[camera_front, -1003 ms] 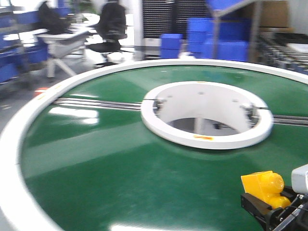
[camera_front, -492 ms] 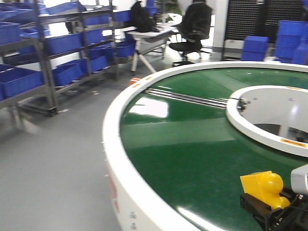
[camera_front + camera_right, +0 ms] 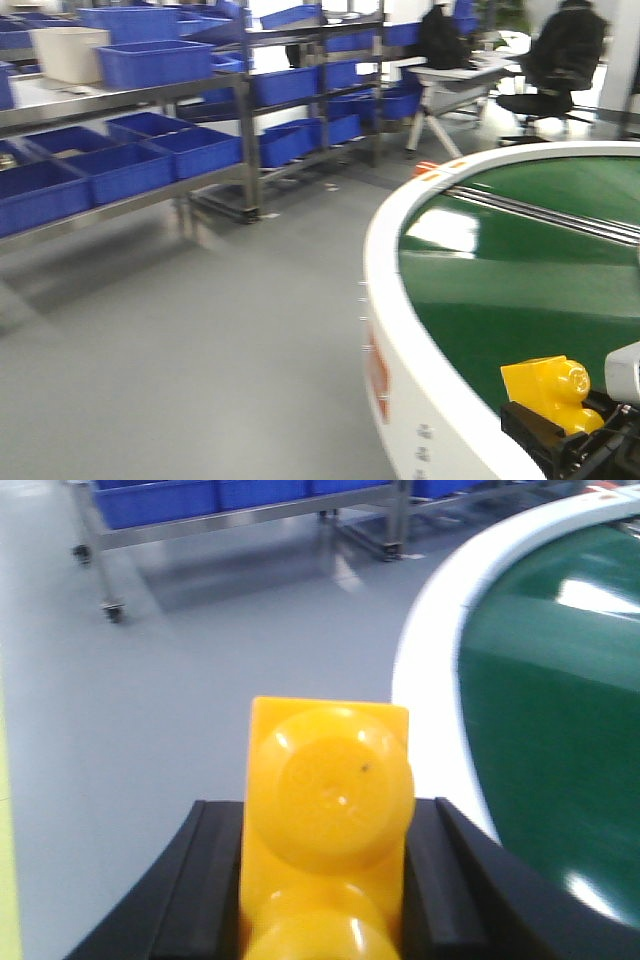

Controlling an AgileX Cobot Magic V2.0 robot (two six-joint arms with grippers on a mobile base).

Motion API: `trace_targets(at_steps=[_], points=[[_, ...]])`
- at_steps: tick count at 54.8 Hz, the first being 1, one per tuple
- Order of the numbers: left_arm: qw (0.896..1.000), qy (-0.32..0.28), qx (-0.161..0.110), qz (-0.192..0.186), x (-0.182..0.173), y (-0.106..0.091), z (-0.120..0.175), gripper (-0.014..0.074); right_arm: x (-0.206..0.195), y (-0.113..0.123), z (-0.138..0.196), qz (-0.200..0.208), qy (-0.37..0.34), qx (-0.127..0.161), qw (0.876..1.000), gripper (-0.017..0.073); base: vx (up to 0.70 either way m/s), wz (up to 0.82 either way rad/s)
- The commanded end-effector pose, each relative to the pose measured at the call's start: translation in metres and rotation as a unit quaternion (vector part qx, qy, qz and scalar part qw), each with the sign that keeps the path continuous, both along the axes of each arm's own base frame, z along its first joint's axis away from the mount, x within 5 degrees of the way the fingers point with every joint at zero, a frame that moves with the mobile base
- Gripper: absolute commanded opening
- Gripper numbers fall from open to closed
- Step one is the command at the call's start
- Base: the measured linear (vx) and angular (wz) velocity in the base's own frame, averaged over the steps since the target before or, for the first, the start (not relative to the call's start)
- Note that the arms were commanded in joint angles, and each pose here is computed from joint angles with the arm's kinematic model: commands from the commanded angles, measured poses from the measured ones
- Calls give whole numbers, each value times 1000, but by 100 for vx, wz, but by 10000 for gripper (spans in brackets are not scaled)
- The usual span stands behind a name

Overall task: Pick red and yellow blocks into blue bin
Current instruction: 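Drive the base to the large blue bin holding both blocks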

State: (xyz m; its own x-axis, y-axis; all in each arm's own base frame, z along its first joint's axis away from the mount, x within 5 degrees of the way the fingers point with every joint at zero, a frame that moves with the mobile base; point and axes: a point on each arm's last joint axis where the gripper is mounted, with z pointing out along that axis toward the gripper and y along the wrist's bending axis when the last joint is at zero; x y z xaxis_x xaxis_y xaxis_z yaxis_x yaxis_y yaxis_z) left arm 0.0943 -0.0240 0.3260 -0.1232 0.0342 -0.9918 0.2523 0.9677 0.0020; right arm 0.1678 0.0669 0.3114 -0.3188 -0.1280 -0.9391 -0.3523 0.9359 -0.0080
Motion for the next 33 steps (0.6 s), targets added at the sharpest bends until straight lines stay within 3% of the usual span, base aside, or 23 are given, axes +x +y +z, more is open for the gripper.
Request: trace_targets(at_steps=[1,19,33], points=[[998,-52,-19,10,0,2,17,1,1,2,19,10,-58,15,998,-8,-4,66],[998,-52,-19,10,0,2,17,1,1,1,18,9,-53,13,998,-8,2,60],[998,-52,-19,10,0,2,17,2,1,1,18,9,-53,13,998,-8,15,33]])
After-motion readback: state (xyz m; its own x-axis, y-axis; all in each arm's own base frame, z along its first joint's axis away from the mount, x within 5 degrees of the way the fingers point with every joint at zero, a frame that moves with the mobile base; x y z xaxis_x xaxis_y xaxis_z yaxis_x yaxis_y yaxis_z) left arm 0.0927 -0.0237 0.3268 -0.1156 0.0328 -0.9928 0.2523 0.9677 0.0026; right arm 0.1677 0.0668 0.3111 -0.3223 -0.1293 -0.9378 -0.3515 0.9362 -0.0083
